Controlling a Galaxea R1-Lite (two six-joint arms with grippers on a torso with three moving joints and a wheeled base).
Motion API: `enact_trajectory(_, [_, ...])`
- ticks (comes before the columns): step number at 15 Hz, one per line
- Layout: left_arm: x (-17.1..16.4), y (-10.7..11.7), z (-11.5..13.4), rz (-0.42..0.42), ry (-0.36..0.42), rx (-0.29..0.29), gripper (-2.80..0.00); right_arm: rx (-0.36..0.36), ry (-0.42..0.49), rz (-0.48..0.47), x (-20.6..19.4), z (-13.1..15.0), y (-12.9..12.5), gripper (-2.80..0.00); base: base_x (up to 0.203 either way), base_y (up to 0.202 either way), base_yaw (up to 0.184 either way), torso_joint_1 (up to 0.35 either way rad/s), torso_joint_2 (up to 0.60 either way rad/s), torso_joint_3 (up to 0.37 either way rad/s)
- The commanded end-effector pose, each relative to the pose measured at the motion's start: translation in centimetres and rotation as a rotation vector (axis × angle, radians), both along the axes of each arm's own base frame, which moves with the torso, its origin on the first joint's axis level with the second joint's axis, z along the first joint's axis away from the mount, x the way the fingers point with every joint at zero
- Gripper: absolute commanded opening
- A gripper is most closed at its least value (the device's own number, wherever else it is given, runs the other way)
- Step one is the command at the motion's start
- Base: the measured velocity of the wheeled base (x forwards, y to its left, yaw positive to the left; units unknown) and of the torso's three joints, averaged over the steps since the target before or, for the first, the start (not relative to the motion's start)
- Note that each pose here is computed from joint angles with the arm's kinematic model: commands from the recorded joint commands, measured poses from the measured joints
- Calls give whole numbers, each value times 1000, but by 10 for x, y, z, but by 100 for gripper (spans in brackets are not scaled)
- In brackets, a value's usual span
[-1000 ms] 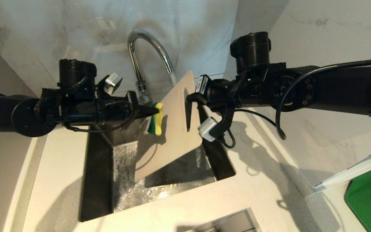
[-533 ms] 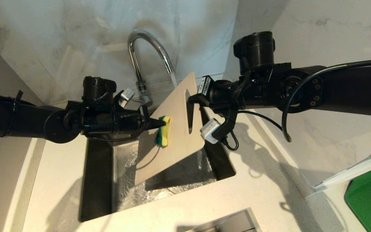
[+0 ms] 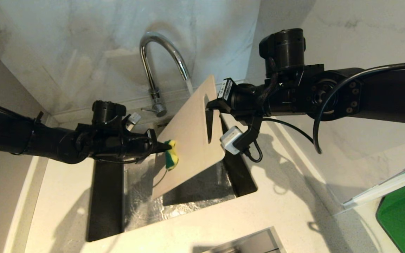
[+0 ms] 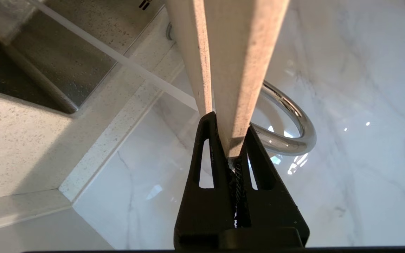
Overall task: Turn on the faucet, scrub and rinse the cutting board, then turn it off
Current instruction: Scrub the cutting board underwater
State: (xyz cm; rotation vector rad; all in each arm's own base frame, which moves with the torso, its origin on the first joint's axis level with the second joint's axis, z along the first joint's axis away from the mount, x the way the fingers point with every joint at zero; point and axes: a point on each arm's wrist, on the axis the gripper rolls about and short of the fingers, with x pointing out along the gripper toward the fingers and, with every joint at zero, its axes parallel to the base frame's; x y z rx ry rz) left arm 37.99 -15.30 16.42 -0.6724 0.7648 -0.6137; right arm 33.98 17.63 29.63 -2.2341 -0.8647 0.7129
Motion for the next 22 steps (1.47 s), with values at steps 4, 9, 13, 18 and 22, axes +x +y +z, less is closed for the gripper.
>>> enact_trajectory(4, [19,33,-43,87,68,14,-280,17,-15,-1,-5,8,-3,-280,0,0,0,0,0,0])
enact_trajectory(9, [25,66,-60,163,111,19,-280,21,-24,-12,-7,12,-8,-280,0,0,0,0,0,0])
enact_trajectory(13, [25,75,-56,168,106,7,-280,18,-16,-12,-9,11,-10,-280,0,0,0,0,0,0])
enact_trajectory(18, [19,32,-8,79,-13,-41,-280,17,-10,-11,-10,10,-10,-280,0,0,0,0,0,0])
enact_trajectory(22, [10,-16,43,11,-91,-54,-280,32,1,-11,-16,12,-11,-280,0,0,0,0,0,0])
